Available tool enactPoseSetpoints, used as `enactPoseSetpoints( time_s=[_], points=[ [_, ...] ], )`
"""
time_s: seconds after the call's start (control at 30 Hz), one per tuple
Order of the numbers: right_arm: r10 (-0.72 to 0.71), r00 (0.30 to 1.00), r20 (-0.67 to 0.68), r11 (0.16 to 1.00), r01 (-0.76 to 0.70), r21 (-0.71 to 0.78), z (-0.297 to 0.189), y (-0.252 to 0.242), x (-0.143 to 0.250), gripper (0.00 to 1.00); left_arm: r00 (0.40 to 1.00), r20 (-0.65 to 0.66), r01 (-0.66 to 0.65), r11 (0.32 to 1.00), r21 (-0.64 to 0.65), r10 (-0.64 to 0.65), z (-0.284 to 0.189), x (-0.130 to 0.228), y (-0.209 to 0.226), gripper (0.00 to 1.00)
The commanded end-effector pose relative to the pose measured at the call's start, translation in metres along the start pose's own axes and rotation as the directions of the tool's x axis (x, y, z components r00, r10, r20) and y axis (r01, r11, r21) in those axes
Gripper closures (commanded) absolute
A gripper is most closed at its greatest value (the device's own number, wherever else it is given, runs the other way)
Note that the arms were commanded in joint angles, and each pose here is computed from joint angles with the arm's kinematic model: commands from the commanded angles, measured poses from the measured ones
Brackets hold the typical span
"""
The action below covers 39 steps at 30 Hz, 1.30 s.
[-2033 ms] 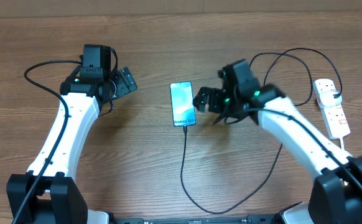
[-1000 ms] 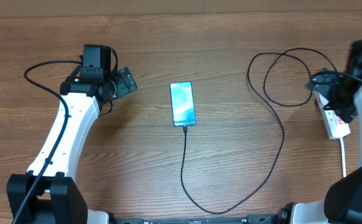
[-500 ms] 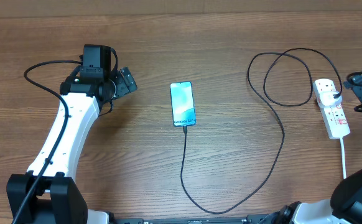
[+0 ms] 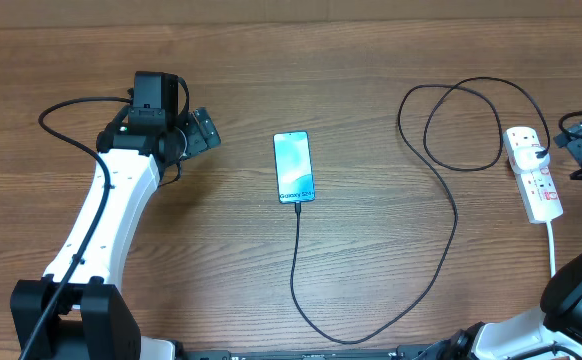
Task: Plug charger to phone and switch on socket
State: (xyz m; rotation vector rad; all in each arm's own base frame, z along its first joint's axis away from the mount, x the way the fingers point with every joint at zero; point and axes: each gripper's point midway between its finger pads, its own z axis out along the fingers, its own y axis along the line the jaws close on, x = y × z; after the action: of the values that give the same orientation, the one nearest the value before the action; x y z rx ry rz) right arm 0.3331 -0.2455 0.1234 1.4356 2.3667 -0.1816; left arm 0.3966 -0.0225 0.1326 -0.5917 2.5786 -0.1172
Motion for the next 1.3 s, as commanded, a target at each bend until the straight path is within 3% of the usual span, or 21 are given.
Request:
enactPoseSetpoints(
  time_s=[0.0,0.3,1.27],
  points=[
    [-0.065,0.997,0.039,0.997,0.063,0.042,0.003,-0.007,-0.012,0.00,1.000,0.021,-0.017,1.000,-0.012,0.017,-0.004,-0.005,0.002,0.01],
    [-0.174,0.985,-0.002,0.983,0.174,0.055,0.025,-0.006,-0.008,0.00,1.000,0.021,-0.017,1.000,-0.012,0.017,-0.004,-0.005,0.002,0.01],
    [-0.133,0.987,-0.089,0.985,0.142,0.097,0.085,-0.034,0.017,0.00,1.000,0.021,-0.017,1.000,-0.012,0.017,-0.004,-0.005,0.002,0.01]
  ],
)
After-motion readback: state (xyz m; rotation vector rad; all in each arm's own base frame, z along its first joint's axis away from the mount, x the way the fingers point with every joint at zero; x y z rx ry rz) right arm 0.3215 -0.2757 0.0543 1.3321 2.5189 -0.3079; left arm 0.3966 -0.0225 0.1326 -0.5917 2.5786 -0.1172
